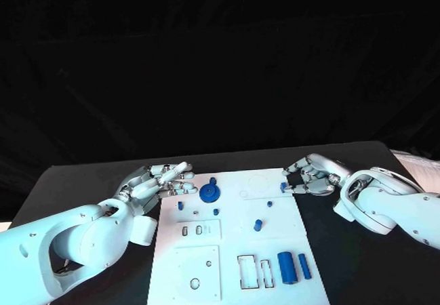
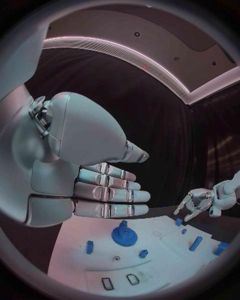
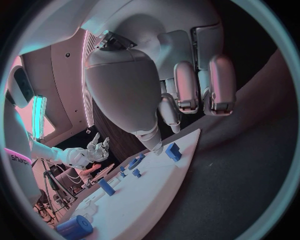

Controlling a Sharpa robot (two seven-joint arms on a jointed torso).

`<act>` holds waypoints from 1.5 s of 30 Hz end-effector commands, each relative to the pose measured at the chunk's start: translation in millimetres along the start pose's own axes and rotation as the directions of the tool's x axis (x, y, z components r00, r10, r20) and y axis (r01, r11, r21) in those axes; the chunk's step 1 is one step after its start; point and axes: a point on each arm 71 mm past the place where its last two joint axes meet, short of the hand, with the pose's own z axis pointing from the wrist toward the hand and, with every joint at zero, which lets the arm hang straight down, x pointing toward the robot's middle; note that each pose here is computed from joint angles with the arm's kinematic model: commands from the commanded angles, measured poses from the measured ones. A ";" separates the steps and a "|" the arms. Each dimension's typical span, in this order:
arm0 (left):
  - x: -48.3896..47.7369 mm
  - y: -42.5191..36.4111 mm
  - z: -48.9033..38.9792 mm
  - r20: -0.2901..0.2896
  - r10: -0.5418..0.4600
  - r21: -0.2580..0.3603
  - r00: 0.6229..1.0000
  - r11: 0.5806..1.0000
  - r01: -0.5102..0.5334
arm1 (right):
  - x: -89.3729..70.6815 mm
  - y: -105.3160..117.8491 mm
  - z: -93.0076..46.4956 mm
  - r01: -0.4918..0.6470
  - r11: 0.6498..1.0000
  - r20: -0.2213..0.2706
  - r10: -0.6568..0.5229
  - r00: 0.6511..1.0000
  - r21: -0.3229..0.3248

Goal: Assemble the parts on the task board

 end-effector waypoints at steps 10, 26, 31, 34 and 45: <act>1.8 -0.3 0.9 -0.020 -0.009 0.007 1.000 1.000 0.009 | 5.8 -3.7 3.7 0.030 1.000 -0.036 -0.031 0.999 -0.009; 1.8 0.0 1.3 -0.020 -0.009 0.006 1.000 1.000 0.009 | 16.7 -4.2 11.1 0.031 0.999 -0.062 -0.032 0.998 -0.006; 1.7 -0.1 1.1 -0.019 -0.009 0.005 1.000 1.000 0.009 | 19.6 -3.5 11.9 0.031 0.999 -0.072 -0.032 0.997 -0.007; 1.6 -0.1 1.1 -0.018 -0.009 0.005 1.000 1.000 0.009 | 20.7 -3.4 12.0 0.038 0.999 -0.078 -0.038 0.996 -0.009; 1.2 -0.1 0.9 -0.017 -0.008 0.004 1.000 1.000 0.008 | 21.0 -4.3 11.8 0.059 0.998 -0.076 -0.059 0.995 -0.005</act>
